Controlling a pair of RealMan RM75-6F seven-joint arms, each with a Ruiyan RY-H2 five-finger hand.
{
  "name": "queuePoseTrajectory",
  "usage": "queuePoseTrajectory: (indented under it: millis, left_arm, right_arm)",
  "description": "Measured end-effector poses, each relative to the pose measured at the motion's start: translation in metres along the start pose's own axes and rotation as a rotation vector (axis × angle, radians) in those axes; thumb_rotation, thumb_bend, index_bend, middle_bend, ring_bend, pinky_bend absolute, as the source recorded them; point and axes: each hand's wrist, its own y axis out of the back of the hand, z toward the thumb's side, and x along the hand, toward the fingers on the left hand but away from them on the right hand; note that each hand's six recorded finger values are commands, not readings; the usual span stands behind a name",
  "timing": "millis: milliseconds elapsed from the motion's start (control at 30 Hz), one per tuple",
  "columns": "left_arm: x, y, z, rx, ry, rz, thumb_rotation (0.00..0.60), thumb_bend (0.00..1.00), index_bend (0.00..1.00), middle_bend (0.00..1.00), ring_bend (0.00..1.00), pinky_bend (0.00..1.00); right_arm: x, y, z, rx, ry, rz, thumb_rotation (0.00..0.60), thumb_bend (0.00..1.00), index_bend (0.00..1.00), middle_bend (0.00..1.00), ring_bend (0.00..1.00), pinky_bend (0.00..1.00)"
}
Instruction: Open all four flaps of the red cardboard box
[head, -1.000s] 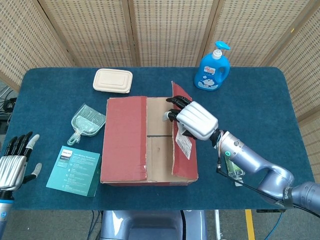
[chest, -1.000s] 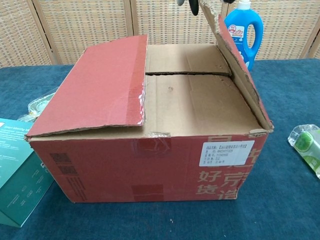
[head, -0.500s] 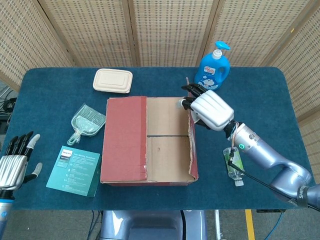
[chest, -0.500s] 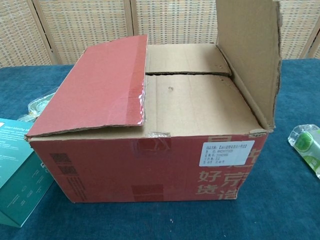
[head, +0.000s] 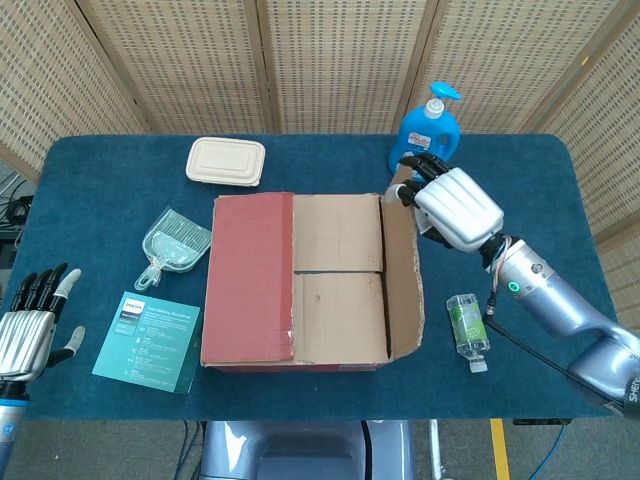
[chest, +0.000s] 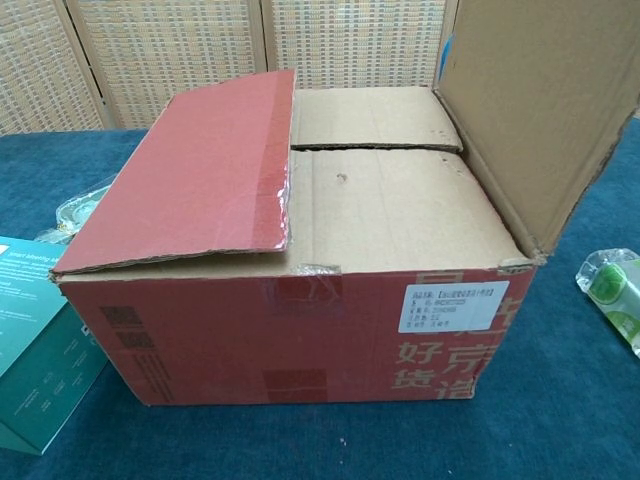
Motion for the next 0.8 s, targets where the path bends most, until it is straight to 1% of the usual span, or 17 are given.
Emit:
queuePoseTrajectory:
  millis: [133,267,500,600,700,800]
  left_arm:
    - [0.0,0.0,0.002,0.0,-0.005,0.001,0.6,0.39,0.0,0.0,0.0,0.0]
    - [0.001,0.002,0.003,0.007,-0.016,0.006,0.6,0.39,0.0,0.0,0.0,0.0]
    - [0.003,0.008,0.006,0.017,-0.045,0.017,0.6,0.39,0.0,0.0,0.0,0.0]
    - [0.006,0.011,0.009,0.021,-0.067,0.019,0.6,0.39,0.0,0.0,0.0,0.0]
    - [0.01,0.016,0.013,0.02,-0.096,0.02,0.6,0.39,0.0,0.0,0.0,0.0]
    - [0.018,0.027,0.021,0.026,-0.153,0.025,0.6,0.39,0.0,0.0,0.0,0.0]
  right_arm:
    - [0.008,0.001,-0.014,0.017,-0.037,0.005,0.6,1.0,0.35,0.47,0.14,0.14]
    - [0.018,-0.005,-0.028,0.032,-0.076,0.019,0.6,1.0,0.35,0.47,0.14,0.14]
    - [0.029,-0.018,-0.043,0.032,-0.124,0.042,0.6,1.0,0.35,0.47,0.14,0.14]
    - [0.033,-0.025,-0.046,0.029,-0.14,0.046,0.6,1.0,0.35,0.44,0.14,0.14]
    - [0.038,-0.03,-0.049,0.024,-0.156,0.04,0.6,1.0,0.35,0.39,0.13,0.14]
    - [0.047,-0.036,-0.051,0.024,-0.178,0.031,0.6,1.0,0.3,0.32,0.1,0.14]
